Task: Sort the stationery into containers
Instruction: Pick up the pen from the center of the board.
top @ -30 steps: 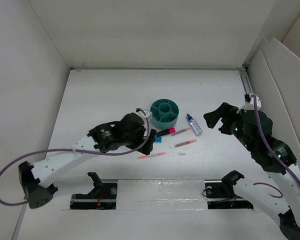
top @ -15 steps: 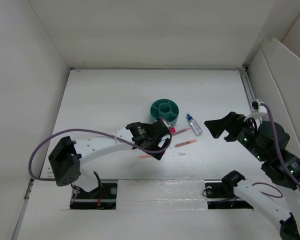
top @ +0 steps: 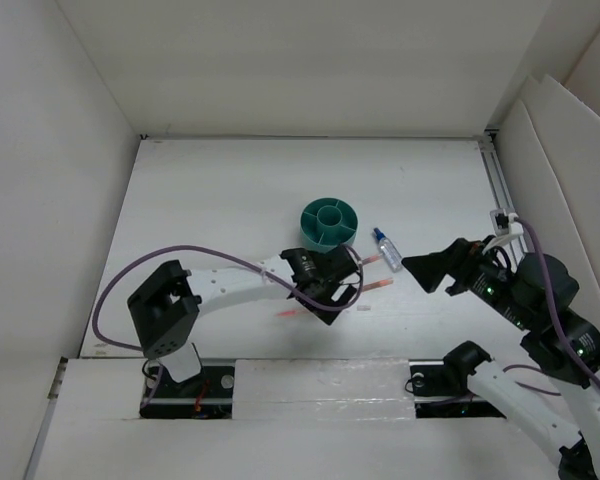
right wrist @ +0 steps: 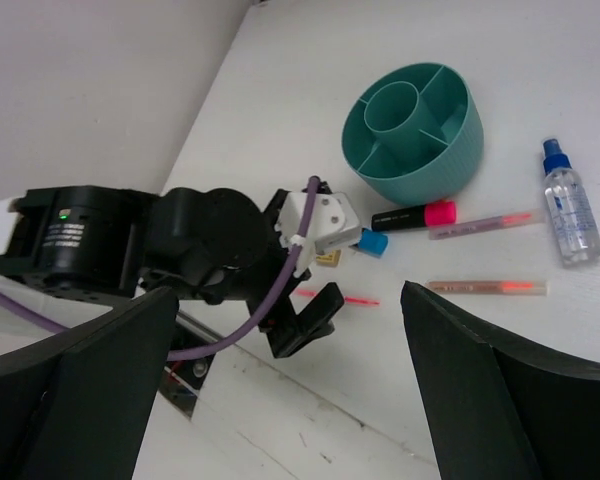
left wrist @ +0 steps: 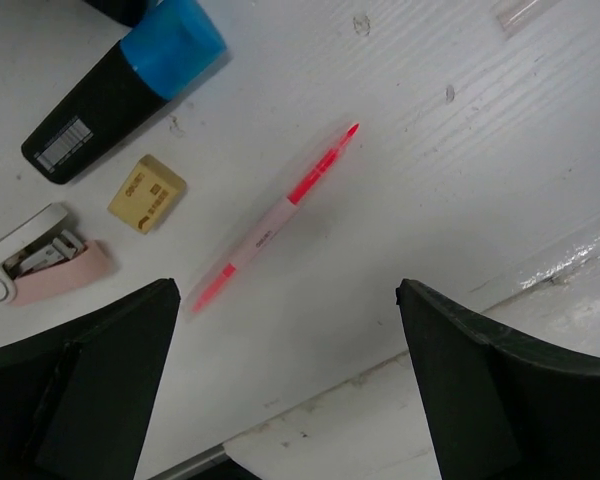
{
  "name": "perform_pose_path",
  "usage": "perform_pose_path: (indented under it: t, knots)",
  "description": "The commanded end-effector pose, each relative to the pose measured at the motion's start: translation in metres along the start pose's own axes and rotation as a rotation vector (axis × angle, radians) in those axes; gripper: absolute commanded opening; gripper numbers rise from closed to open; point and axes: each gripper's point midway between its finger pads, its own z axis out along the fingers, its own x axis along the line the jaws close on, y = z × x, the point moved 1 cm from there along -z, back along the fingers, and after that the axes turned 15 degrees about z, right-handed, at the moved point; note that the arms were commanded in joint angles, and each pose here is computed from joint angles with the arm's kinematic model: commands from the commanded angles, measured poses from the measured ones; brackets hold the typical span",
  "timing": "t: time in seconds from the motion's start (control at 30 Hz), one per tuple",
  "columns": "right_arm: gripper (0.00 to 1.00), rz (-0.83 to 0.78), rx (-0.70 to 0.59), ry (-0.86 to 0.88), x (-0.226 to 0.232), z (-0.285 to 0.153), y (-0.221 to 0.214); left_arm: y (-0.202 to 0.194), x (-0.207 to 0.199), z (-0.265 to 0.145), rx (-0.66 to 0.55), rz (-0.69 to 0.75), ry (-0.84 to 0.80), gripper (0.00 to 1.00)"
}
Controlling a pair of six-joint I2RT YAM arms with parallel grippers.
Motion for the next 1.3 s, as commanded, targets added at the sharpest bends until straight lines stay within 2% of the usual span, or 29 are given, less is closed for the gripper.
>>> perform_pose_path:
  t: [0.0, 0.07, 0.33, 0.43, 1.0, 1.07, 1.17, 1.27]
  knots:
    - [1.0, -0.012, -0.021, 0.083, 0.015, -0.005, 0.004, 0.006, -0.008, 0.012, 0.016, 0.053, -0.034, 0.88]
    - [1.0, -0.012, -0.027, 0.09, 0.016, -0.007, 0.005, 0.005, -0.01, 0.018, 0.029, 0.055, -0.042, 0.83]
    - [1.0, -0.005, -0.039, 0.106, 0.019, -0.013, 0.006, -0.007, -0.014, 0.027, 0.047, 0.057, -0.06, 0.8]
    - [1.0, 0.004, -0.045, 0.113, 0.02, -0.015, 0.006, -0.015, -0.01, 0.032, 0.068, 0.04, -0.068, 0.67]
    - [1.0, 0.008, -0.052, 0.154, 0.026, -0.026, 0.006, -0.042, -0.013, 0.064, 0.158, -0.015, -0.069, 0.71]
    - [1.0, 0.007, -0.058, 0.161, 0.027, -0.028, 0.006, -0.046, -0.014, 0.064, 0.168, -0.015, -0.079, 0.62]
    - [1.0, 0.007, -0.058, 0.161, 0.027, -0.028, 0.006, -0.049, -0.014, 0.063, 0.17, -0.027, -0.078, 0.62]
    - [1.0, 0.007, -0.058, 0.161, 0.027, -0.028, 0.006, -0.051, -0.017, 0.064, 0.181, -0.036, -0.087, 0.54]
